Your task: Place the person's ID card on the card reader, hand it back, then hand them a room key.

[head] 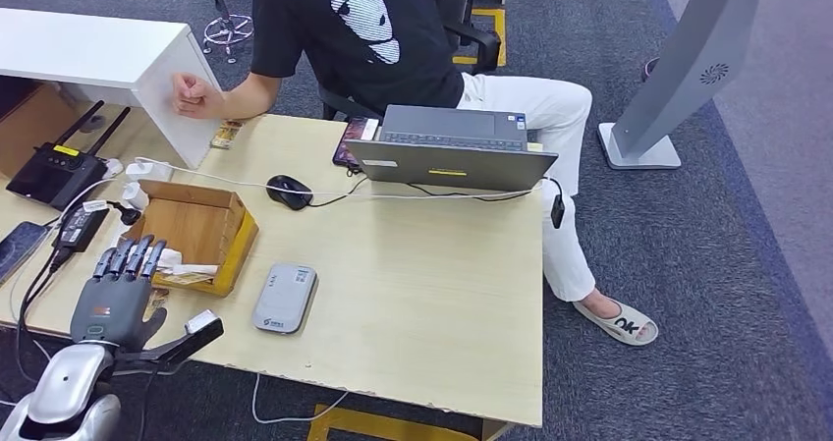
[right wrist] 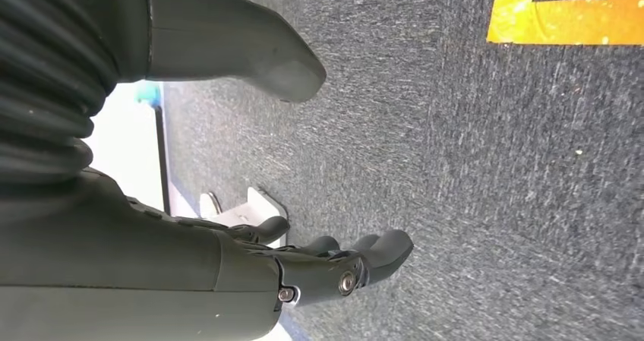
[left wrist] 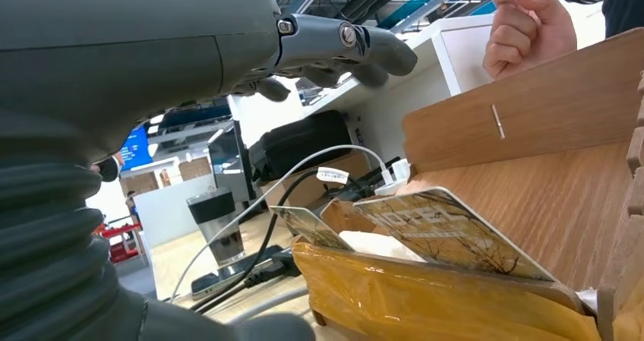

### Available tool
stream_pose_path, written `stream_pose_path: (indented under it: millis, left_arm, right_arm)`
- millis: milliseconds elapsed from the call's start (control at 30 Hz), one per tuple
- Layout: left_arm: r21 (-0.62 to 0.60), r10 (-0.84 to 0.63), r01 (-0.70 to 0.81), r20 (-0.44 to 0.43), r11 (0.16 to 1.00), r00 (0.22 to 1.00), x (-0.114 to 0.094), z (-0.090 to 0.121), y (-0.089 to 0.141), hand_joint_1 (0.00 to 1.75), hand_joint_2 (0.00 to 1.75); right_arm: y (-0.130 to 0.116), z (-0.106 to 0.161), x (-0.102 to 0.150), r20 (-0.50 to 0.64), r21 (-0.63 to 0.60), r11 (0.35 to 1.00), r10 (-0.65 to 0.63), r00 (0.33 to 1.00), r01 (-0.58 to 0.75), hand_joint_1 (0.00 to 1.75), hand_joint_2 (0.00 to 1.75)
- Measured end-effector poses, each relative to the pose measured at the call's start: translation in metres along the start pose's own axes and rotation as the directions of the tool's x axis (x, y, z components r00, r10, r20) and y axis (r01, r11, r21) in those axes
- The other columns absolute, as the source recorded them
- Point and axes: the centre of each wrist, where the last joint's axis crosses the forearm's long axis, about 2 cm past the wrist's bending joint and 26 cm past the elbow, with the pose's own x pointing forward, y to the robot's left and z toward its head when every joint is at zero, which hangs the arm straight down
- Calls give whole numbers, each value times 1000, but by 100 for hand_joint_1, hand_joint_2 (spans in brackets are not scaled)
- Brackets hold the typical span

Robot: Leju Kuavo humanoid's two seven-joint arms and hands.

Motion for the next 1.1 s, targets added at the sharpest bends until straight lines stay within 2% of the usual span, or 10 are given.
stream_pose_path:
  millis: [67, 133, 300, 633, 733, 867, 1100]
  left_arm:
    - [1, 4, -4, -5, 1000, 1000, -1, -1, -1, 113, 175]
    - [1, 5, -5, -5, 1000, 1000, -2, -1, -1, 143, 175]
    - [-4, 7, -7, -12, 1000, 1000, -4, -1, -5, 165, 175]
    - [-22, 4, -5, -27, 1000, 1000, -10, -1, -11, 171, 175]
    - [-24, 6, -6, -29, 1000, 1000, -11, -1, -12, 166, 175]
    - [-19, 8, -8, -31, 1000, 999, -12, -1, -14, 147, 175]
    - [5, 6, -5, -45, 1000, 999, -16, 0, -18, 146, 175]
  right_arm:
    - [0, 0, 0, 1, 0, 1000, 2, 1000, -2, 0, 175]
    - [-1, 0, 0, 1, -1, 1000, 4, 1000, -4, 0, 175]
    - [-3, -1, -1, 1, -4, 1000, 11, 1000, -11, 0, 175]
    - [-4, -2, -1, 0, -8, 1000, 18, 1000, -18, 0, 175]
    - [-5, -3, -1, 0, -10, 1000, 18, 1000, -18, 0, 175]
    - [-6, -3, -1, 0, -12, 1000, 23, 1000, -23, 0, 175]
    - [-7, -4, -1, 4, -16, 999, 34, 999, -34, 0, 175]
